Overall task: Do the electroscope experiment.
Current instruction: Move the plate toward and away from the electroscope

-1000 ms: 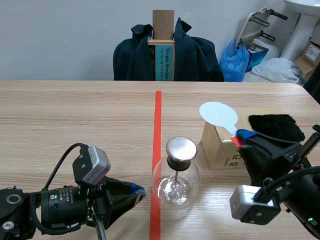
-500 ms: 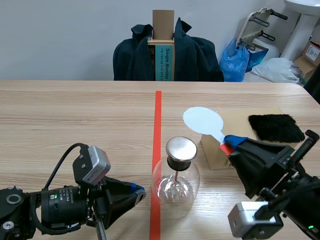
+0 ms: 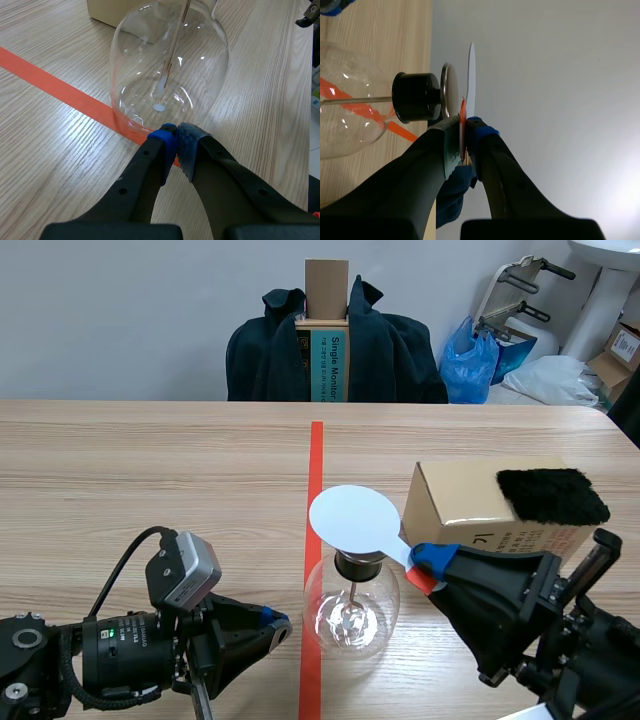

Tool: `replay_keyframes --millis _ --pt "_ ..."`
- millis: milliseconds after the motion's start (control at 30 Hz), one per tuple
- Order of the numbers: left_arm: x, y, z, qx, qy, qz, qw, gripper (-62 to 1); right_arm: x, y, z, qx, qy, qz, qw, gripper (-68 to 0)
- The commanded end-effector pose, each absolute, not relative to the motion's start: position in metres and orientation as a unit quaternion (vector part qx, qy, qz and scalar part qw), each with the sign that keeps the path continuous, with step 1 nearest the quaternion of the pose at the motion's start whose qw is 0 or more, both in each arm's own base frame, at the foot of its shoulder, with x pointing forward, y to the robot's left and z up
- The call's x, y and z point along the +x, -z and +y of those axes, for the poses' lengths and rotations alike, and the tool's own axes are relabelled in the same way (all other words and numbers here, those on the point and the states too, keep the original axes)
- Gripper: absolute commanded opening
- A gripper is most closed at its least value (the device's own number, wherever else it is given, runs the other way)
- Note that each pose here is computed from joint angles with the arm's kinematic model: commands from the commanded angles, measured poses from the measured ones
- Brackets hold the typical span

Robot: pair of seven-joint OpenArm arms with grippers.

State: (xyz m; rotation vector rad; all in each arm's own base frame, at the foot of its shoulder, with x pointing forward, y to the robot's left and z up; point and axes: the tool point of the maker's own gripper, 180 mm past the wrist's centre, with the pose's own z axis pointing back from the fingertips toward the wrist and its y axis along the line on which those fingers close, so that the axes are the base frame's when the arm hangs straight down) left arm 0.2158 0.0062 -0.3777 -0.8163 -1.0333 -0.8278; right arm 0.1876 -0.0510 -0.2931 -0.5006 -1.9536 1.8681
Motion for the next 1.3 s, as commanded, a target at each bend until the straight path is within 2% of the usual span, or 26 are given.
replay_keyframes --millis 0,533,833,1100,1267 --pt "0.221 0.367 0.003 -0.376 0.364 -0.483 0.702 -58.2 0.193 0.283 -0.053 -0.194 -0.663 -0.7 0.18 -66.7" --pt "0.222 0.366 0.003 -0.376 0.364 -0.483 0.702 -58.2 0.2 0.283 -0.058 -0.211 -0.658 -0.696 0.198 -66.7" --pt "0.222 0.366 0.003 -0.376 0.364 -0.483 0.702 -58.2 0.23 0.282 -0.083 -0.279 -0.628 -0.674 0.271 -66.7" --pt "0.222 0.366 0.003 -0.376 0.364 -0.483 0.702 -58.2 0.254 0.272 -0.116 -0.337 -0.563 -0.668 0.351 -66.7" --pt "0.221 0.367 0.003 -0.376 0.365 -0.483 0.702 -58.2 0.258 0.253 -0.143 -0.371 -0.517 -0.674 0.376 -66.7"
